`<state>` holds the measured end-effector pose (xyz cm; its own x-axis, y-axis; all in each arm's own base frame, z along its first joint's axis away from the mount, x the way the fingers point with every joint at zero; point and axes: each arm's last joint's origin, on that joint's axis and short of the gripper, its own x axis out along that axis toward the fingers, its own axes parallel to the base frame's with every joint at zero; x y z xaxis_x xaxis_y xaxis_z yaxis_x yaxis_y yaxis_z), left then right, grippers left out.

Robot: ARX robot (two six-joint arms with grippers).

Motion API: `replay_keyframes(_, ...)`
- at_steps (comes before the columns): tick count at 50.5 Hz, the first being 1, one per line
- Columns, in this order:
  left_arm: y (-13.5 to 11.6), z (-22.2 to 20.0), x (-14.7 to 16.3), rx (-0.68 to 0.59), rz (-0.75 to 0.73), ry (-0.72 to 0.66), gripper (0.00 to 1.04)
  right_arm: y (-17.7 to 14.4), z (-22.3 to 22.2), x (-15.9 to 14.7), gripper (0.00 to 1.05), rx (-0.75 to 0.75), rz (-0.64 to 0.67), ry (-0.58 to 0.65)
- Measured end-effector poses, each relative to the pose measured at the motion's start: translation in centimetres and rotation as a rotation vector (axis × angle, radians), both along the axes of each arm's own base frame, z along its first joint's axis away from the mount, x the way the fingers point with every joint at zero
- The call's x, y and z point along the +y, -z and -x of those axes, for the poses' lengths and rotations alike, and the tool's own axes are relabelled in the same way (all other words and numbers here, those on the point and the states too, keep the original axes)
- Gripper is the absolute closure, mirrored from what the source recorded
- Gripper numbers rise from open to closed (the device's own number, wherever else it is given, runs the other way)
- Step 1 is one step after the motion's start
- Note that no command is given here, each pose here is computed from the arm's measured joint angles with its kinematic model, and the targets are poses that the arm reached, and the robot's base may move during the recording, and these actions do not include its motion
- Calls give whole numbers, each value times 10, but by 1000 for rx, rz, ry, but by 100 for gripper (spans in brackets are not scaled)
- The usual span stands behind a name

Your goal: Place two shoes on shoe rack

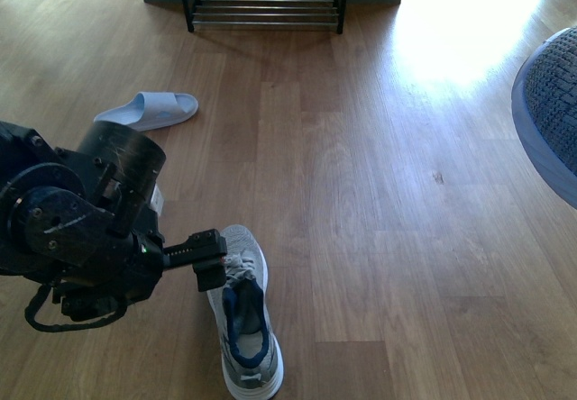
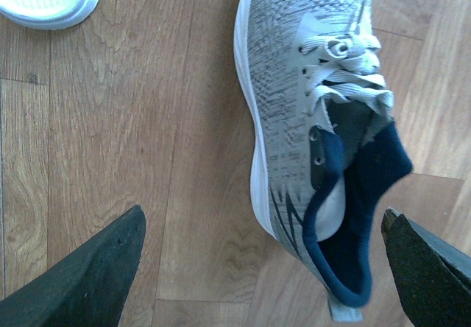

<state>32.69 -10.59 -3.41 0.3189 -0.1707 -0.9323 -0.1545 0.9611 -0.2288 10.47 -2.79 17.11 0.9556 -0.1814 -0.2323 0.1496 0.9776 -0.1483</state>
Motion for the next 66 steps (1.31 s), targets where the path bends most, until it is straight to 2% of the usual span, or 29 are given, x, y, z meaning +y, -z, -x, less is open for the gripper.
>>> replay_keyframes(7,24,3,-7,32,15,20,9,0,0,0,103,0,0,0)
replay_keyframes(16,28,-7,-23,18,40,44,9,0,0,0,103,0,0,0)
replay_keyframes(35,54,-7,-25,84,2,42,9,0,0,0,103,0,0,0)
replay_keyframes(54,91,-20,-36,116,-36,77,9,0,0,0,103,0,0,0)
replay_keyframes(63,93,-22,-38,75,-58,94,10,0,0,0,103,0,0,0)
replay_keyframes(66,92,-22,-38,66,-77,90,15,0,0,0,103,0,0,0)
